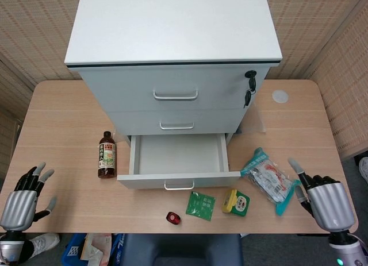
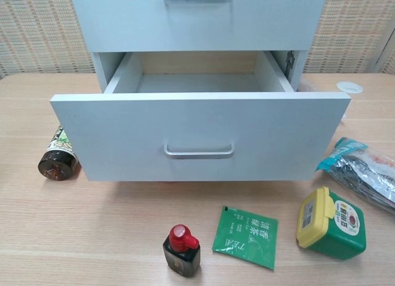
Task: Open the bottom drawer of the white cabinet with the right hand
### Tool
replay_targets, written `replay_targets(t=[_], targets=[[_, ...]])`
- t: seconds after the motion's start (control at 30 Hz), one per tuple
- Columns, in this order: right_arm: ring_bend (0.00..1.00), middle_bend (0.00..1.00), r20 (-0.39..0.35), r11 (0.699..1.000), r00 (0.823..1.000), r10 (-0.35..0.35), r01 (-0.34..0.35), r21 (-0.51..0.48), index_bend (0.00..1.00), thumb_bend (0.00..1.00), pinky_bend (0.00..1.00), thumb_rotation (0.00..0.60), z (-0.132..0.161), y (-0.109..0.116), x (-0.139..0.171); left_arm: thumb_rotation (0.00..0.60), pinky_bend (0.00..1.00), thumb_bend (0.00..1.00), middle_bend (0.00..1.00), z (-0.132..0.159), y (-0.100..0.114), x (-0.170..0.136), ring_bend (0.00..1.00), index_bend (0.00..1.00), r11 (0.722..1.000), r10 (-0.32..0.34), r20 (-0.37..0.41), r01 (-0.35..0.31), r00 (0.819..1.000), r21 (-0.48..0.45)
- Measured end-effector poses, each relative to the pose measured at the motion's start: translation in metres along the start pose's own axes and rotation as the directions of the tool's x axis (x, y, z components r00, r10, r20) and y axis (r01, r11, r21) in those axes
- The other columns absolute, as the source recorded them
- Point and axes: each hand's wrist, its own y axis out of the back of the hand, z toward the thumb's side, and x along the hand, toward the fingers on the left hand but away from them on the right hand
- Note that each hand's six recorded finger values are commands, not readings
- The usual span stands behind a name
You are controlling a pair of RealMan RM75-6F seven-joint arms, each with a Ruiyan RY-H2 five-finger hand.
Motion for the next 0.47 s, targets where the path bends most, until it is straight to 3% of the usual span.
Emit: replay_targets(t=[0.17,0.47], targets=[[0.23,0.25,0.105,0.998,0.992,0.065,-0.065,-0.010,0.11,0.31,0.38,0.600,-0.045,-0.022,0.011,0.600,0.12,0.36,0.00,0.004,0.001,0.000,0.04,0.14,1.000,0.007,0.005,-0.007,1.000,0.001],[0.20,0.22,0.151,0.994,0.983,0.105,-0.097,-0.057,0.10,0.30,0.35,0.600,-0.076,-0.049,0.017,0.600,0.12,0.36,0.00,0.006,0.001,-0.001,0.04,0.14,1.000,0.015,0.002,-0.015,1.000,0.000]])
